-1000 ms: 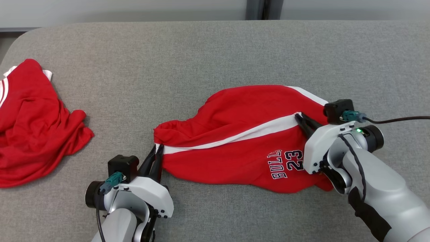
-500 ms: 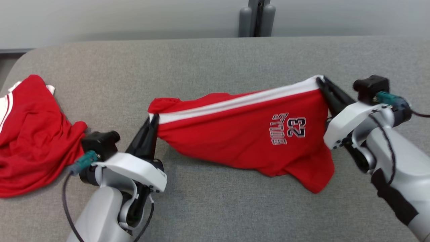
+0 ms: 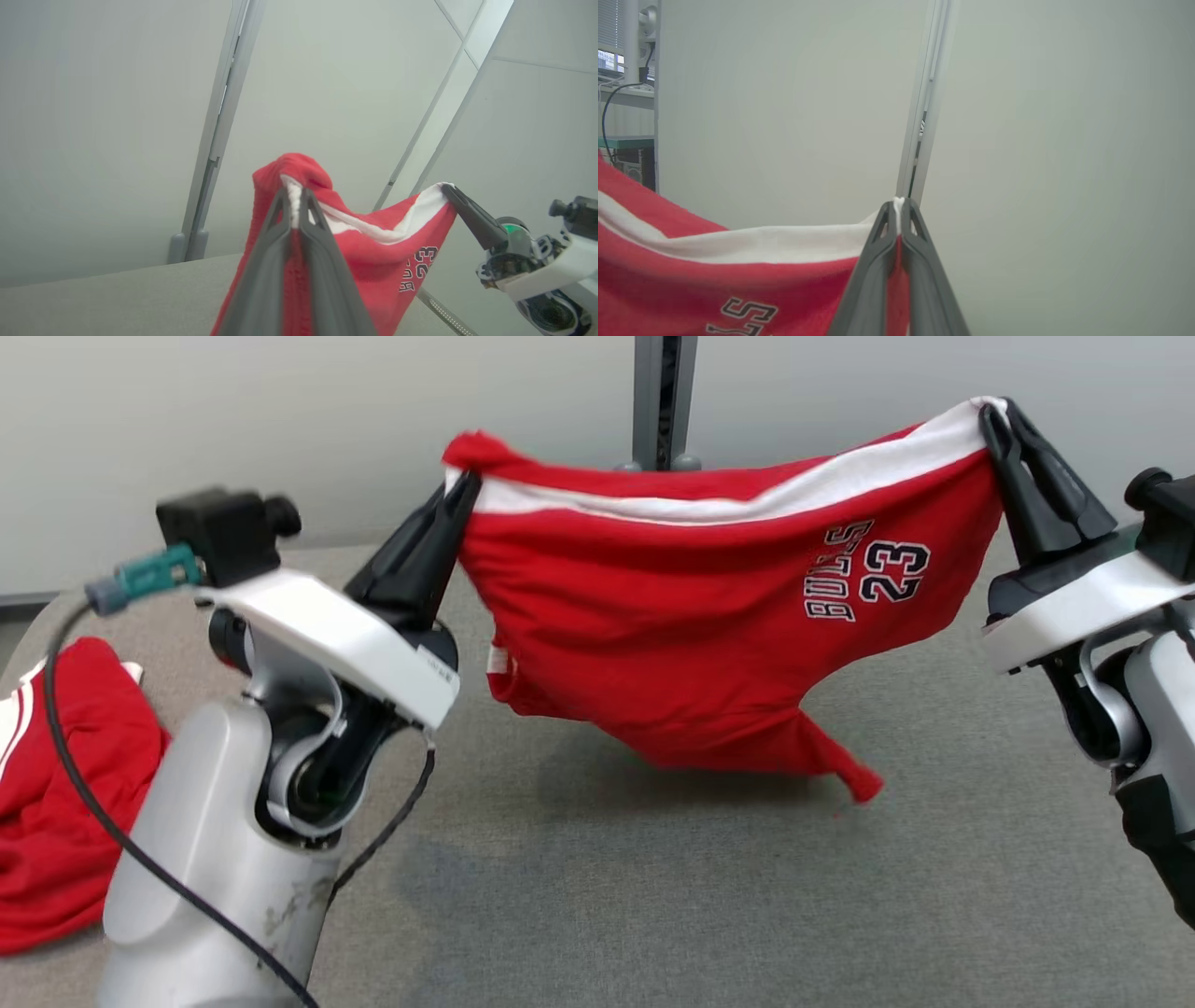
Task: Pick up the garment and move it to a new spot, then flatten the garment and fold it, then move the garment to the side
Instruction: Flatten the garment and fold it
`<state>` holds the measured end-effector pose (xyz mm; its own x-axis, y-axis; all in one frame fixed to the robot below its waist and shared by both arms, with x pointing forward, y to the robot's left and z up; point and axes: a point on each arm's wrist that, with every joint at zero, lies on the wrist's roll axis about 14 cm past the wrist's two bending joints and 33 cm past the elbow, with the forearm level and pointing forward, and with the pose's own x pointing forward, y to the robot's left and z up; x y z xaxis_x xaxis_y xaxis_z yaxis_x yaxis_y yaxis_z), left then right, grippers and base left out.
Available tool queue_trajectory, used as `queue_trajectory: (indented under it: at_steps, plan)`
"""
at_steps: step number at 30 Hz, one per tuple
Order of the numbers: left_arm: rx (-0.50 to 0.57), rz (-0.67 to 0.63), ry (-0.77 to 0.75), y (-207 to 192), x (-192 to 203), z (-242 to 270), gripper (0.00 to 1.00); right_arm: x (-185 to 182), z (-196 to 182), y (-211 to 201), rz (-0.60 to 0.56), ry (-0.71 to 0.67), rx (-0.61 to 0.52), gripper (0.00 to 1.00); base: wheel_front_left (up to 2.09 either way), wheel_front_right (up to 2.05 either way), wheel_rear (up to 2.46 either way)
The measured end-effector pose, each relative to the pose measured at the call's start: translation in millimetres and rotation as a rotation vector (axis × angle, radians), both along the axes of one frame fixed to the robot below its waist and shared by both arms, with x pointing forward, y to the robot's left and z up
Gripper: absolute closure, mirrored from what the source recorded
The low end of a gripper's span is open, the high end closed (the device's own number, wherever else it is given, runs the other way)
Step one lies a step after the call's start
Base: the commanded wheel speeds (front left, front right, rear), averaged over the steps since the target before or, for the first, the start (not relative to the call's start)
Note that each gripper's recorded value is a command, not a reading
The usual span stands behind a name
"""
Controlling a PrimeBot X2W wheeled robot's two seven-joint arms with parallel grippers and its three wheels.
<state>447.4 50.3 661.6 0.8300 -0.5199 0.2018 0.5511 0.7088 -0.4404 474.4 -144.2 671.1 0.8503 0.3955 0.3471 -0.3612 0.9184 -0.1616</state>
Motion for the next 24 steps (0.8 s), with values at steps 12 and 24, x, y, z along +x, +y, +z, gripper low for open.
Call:
queue_trajectory:
  at_steps: [12, 24]
  plan:
    - [0.042, -0.037, -0.066, -15, 13, 58, 1.0, -11, 75, -28, -0.075, -0.153, -0.023, 1.0, 0.0, 0.0, 0.0]
    - [0.199, 0.124, -0.196, -15, 123, 69, 1.0, 88, 81, -2, -0.08, -0.113, -0.07, 1.0, 0.0, 0.0, 0.0]
